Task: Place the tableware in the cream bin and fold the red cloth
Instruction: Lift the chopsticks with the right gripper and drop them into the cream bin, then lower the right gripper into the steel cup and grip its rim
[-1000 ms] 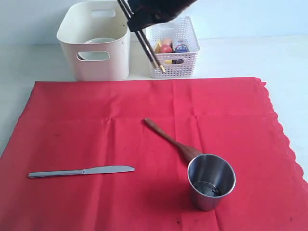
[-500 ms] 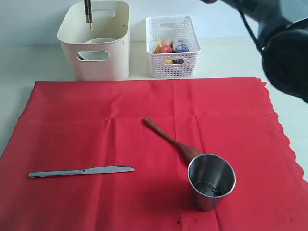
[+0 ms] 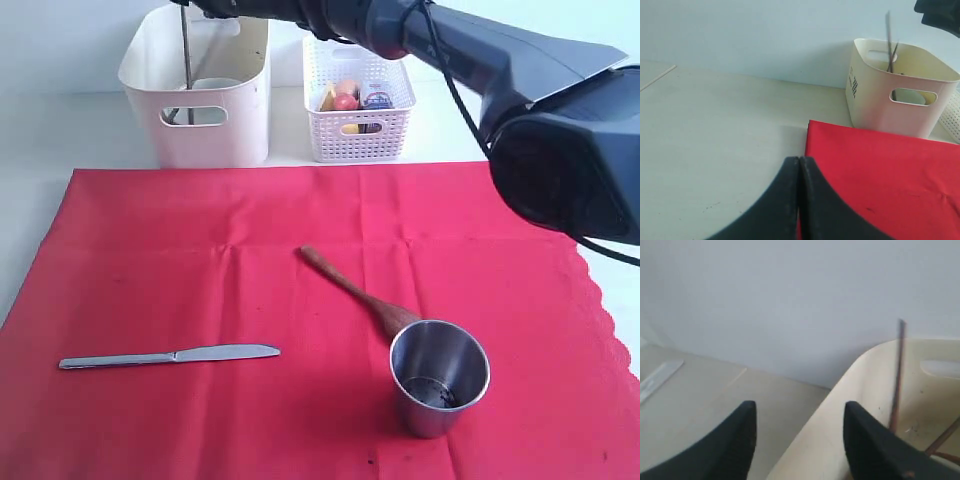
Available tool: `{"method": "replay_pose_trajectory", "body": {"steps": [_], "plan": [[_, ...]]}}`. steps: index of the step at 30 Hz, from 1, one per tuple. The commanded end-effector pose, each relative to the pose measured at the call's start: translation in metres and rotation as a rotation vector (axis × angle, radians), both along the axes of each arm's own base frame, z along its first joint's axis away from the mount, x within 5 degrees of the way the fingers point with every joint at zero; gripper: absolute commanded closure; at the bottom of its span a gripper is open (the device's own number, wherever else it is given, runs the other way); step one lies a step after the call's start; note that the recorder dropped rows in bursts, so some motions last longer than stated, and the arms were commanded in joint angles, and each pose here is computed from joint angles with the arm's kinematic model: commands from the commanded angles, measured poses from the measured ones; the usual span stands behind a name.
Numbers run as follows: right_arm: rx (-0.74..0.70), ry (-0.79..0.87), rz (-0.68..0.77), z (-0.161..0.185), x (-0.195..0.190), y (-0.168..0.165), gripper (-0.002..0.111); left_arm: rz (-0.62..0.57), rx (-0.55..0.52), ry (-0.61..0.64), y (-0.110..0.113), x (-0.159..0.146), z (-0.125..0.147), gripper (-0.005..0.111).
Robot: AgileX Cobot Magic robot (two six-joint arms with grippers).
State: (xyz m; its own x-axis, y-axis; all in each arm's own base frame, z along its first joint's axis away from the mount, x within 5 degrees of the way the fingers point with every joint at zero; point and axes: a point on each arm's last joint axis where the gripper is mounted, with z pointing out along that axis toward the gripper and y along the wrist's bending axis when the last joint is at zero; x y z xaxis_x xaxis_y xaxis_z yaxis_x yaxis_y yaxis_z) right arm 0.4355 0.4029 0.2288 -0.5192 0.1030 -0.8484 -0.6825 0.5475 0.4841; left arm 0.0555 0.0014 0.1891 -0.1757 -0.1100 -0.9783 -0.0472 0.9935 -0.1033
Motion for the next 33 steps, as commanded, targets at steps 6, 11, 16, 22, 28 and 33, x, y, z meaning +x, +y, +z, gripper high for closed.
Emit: {"method": "replay_pose_trajectory", "body": {"steps": [6, 11, 16, 22, 28, 33], "plan": [[-0.425, -0.087, 0.144, 0.074, -0.031, -0.036, 0.066, 0.002, -0.006, -0.011, 0.0, 0.0, 0.001, 0.105], [-0.793, 0.055, 0.111, 0.121, -0.065, -0.088, 0.108, 0.002, -0.006, -0.011, 0.0, 0.0, 0.001, 0.105], [-0.8, 0.12, 0.216, 0.128, -0.095, -0.102, 0.108, 0.002, -0.006, -0.011, 0.0, 0.0, 0.001, 0.105], [-1.022, 0.267, 0.231, 0.086, -0.132, -0.145, 0.108, 0.002, -0.006, -0.011, 0.0, 0.0, 0.001, 0.105], [-1.061, 0.309, 0.241, 0.053, -0.176, -0.182, 0.108, 0.002, -0.006, -0.011, 0.0, 0.0, 0.001, 0.105], [-1.107, 0.465, 0.224, 0.031, -0.212, -0.212, 0.108, 0.002, -0.006, -0.011, 0.0, 0.0, 0.001, 0.105]]}}
